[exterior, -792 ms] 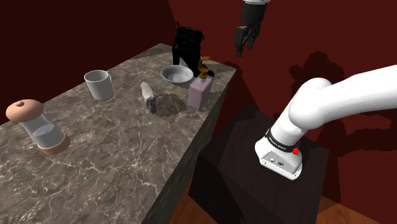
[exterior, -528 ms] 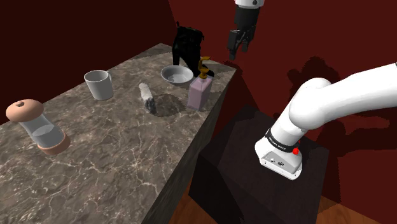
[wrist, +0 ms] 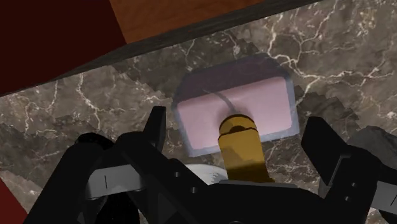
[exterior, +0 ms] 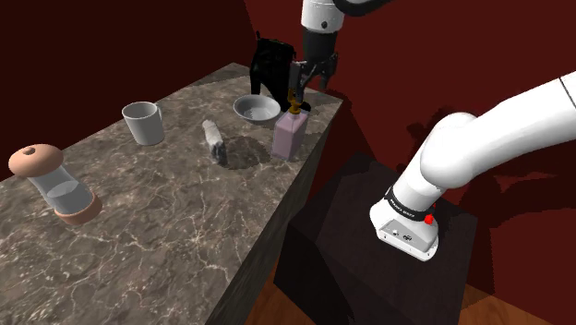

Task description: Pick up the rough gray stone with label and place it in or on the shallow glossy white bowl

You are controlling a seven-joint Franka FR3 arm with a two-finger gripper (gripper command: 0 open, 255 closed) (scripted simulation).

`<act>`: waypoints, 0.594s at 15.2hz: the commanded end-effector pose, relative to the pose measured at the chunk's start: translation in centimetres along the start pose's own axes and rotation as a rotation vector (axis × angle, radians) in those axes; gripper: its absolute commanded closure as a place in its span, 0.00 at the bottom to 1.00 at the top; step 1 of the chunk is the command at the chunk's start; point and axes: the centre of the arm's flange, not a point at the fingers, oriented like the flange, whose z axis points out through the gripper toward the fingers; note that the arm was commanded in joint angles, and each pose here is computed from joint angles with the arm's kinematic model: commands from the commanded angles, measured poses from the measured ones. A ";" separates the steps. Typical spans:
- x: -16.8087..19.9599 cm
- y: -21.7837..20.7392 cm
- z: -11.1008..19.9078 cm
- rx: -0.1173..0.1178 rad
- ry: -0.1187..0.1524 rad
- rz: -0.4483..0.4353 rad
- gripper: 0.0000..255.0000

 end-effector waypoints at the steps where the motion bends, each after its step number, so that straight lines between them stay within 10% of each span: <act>1: 0.8 -2.2 1.1 0.005 0.011 0.026 0.00; 9: 5.2 -10.6 4.4 0.020 0.051 0.121 0.00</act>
